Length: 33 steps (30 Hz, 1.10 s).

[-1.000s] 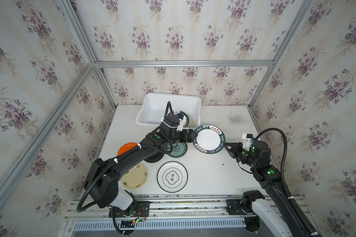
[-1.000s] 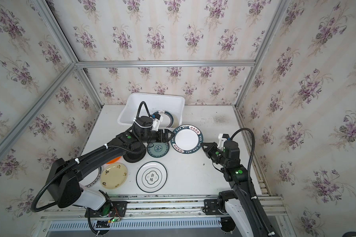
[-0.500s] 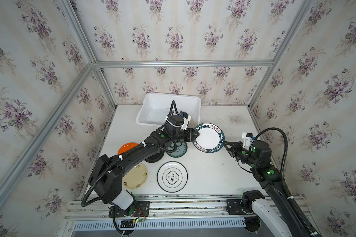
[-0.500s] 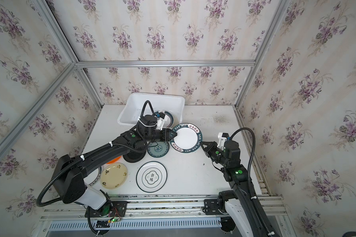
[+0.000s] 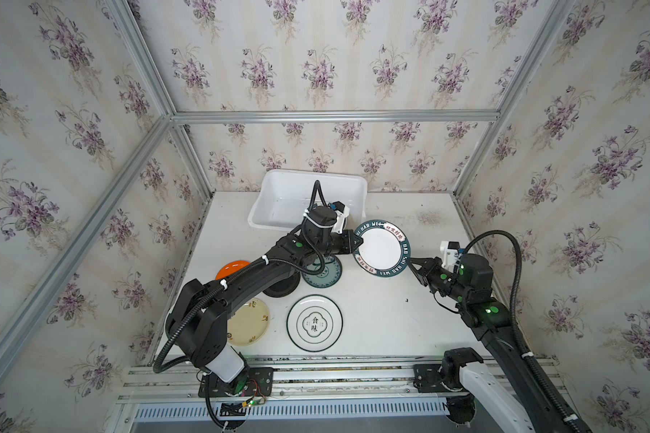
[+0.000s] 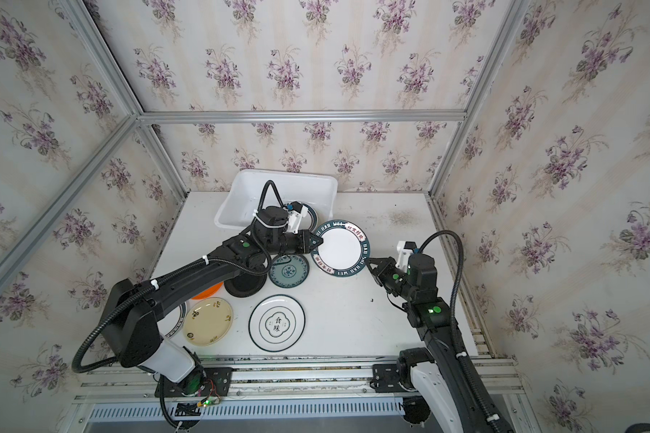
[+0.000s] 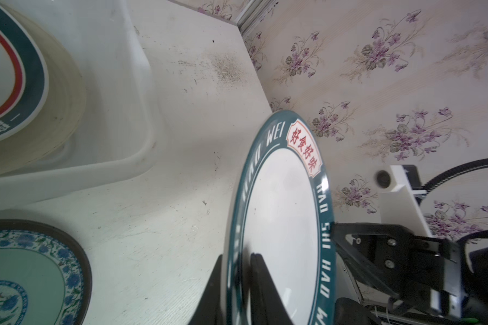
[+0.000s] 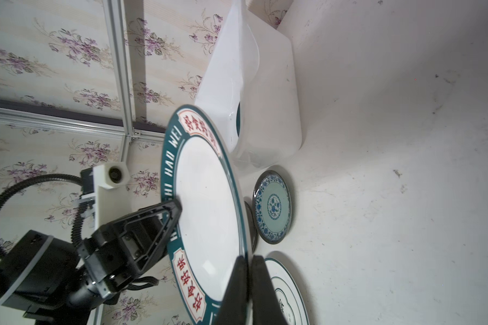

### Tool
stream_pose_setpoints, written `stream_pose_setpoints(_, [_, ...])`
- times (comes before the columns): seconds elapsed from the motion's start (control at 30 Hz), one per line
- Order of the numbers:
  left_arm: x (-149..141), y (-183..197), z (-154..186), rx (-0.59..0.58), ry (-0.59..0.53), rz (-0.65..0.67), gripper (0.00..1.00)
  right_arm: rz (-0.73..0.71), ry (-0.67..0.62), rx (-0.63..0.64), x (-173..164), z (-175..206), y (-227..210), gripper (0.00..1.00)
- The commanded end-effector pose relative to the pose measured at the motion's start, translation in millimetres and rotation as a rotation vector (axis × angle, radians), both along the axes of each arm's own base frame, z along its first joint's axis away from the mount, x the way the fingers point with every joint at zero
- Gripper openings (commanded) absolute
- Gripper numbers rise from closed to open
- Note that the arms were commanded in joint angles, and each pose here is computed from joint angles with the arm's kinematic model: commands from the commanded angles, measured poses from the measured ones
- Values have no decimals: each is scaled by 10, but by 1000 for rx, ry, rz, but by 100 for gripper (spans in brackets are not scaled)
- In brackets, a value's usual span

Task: Place the plates into the plastic bin on the countertop
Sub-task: Place the plate in the plastic bin.

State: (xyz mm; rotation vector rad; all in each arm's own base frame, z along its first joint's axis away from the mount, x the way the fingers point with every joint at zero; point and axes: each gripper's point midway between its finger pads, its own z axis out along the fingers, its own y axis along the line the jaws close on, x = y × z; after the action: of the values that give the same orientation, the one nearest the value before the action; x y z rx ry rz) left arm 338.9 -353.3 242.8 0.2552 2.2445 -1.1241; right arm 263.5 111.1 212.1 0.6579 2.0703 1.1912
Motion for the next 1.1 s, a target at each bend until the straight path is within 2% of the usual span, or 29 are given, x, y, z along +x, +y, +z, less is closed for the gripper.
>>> stream_pose_setpoints(0.0, [-12, -20, -2, 11, -17, -21, 7, 58, -121, 7, 19, 341, 83, 0])
stream_pose_setpoints(0.13, [-2, -20, 19, 10, -21, -17, 0, 60, -116, -3, 5, 328, 80, 1])
stream_pose_setpoints(0.33, [24, -9, 60, 11, -36, -11, 0, 60, -116, -9, -12, 317, 73, 4])
stream_pose_setpoints(0.4, [27, -3, 79, 12, -43, -9, 0, 59, -116, -11, -18, 318, 70, 10])
stream_pose_setpoints(0.57, [55, 65, 95, 26, -57, 19, 0, 52, -123, -26, -42, 318, 49, 36])
stream_pose_setpoints(0.63, [75, 93, 93, 29, -58, 26, 0, 47, -118, -36, -54, 301, 34, 42])
stream_pose_setpoints(0.83, [179, 179, 137, 36, -64, 46, 0, 58, -88, -27, -60, 235, 54, 49])
stream_pose_setpoints(1.07, [371, 364, 313, 23, -93, 95, 0, 54, -105, -46, -47, 267, 38, 52])
